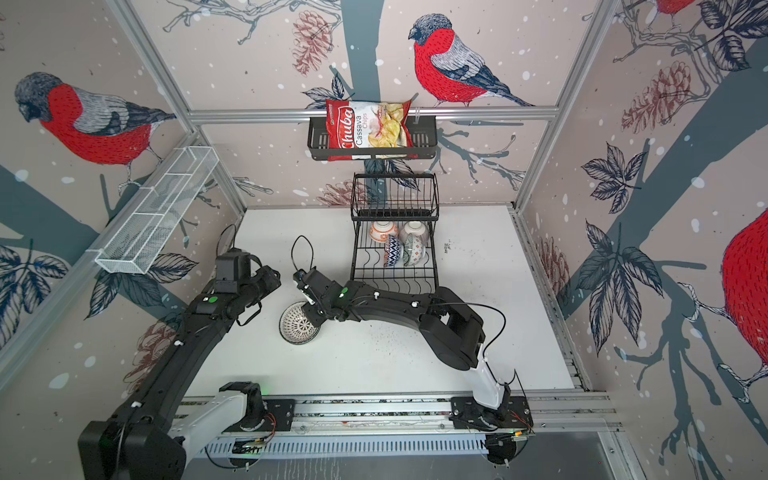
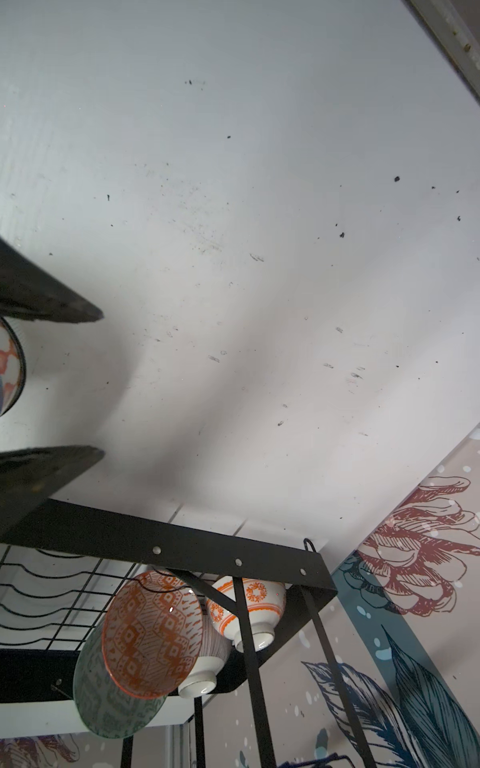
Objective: Load the bowls into the dish rack
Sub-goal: 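Move the right gripper to the bowl rim beside the left gripper and grasp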
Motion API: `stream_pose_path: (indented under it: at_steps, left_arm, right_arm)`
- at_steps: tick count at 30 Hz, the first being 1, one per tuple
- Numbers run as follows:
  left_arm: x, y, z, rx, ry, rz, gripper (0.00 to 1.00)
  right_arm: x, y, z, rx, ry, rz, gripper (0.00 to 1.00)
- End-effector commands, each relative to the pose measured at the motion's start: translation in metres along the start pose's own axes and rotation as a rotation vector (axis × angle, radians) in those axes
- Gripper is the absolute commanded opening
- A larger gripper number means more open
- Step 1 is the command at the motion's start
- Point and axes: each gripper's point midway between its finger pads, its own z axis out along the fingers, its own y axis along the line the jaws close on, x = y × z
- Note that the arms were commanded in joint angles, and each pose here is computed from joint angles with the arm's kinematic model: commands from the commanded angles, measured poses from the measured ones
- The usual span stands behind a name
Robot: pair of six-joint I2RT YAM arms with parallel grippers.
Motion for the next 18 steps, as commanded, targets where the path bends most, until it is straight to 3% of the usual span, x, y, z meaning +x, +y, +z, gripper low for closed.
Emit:
stream_pose_path:
  at_steps: [1, 9, 18]
  left_arm:
    - [-0.004, -0.007, 0.001, 0.047, -0.017, 0.019, 0.49]
    - [-0.001, -0.009, 0.005, 0.065, -0.005, 0.026, 0.49]
    - [0.000, -0.009, 0.007, 0.074, 0.001, 0.026, 0.49]
  right_arm:
    - [0.003, -0.005, 0.006, 0.054, 0.020, -0.012, 0.44]
    - [0.000, -0.013, 0.008, 0.156, 0.006, -0.022, 0.34]
    - [-0.012, -0.012, -0.007, 0.176, -0.029, -0.029, 0.33]
